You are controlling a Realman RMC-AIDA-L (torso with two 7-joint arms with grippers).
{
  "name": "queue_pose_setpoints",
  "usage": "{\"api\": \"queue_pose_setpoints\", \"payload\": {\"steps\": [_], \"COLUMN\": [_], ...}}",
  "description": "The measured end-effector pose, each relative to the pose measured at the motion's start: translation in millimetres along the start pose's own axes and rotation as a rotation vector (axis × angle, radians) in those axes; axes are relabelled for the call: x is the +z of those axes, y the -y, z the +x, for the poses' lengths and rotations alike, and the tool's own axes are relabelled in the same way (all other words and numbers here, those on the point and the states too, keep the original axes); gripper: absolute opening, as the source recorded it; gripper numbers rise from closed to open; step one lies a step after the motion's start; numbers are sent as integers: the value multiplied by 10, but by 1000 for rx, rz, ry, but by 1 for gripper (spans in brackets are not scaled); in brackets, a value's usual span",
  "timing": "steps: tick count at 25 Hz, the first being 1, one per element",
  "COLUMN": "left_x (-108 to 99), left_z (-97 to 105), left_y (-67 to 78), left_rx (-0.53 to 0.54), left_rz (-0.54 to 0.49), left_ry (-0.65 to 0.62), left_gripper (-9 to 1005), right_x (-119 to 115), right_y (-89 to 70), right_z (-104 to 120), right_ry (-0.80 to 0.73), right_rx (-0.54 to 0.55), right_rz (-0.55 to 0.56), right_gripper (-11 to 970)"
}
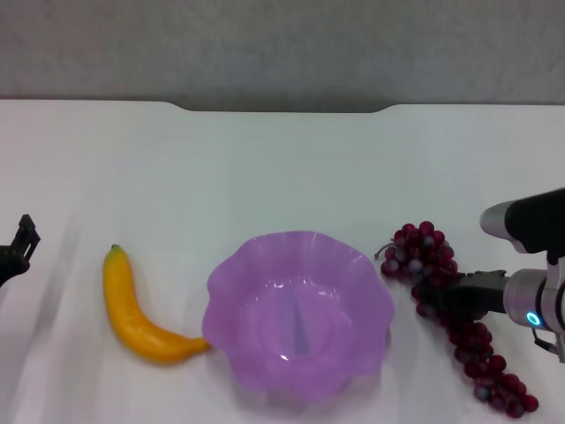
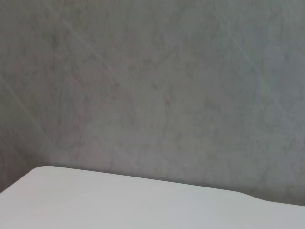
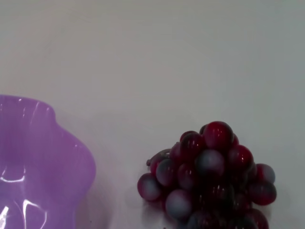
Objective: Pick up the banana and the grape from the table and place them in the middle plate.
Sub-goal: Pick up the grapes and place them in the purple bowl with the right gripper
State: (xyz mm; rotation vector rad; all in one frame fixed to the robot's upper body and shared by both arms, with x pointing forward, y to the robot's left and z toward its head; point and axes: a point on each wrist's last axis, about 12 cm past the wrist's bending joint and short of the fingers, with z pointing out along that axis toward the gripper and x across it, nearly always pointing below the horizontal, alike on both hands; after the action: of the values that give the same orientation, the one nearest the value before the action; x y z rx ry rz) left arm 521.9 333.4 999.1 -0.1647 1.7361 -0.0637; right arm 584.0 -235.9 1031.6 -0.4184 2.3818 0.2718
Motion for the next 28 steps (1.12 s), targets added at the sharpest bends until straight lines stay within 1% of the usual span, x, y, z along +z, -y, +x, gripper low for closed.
{"api": "queue_pose_setpoints", "payload": {"steps": [11, 22, 25, 28], "left_x": [-7, -7, -7, -7], "left_z": [5, 6, 6, 5], "left_y": [-5, -5, -5, -5], "left_rx": [0, 0, 0, 0], "left_rz": [-1, -2, -2, -2], "left_ry": [-2, -2, -2, -2], "left_gripper": [712, 711, 711, 711], "right_x": [6, 17, 19, 19], "right_y": [-5, -35, -39, -42], "right_z": [23, 29, 25, 19], "right_ry": [11, 17, 20, 23], "right_rx": [2, -14, -17, -19], "right_rz": [6, 6, 8, 7], "right_gripper": [605, 508, 461, 458]}}
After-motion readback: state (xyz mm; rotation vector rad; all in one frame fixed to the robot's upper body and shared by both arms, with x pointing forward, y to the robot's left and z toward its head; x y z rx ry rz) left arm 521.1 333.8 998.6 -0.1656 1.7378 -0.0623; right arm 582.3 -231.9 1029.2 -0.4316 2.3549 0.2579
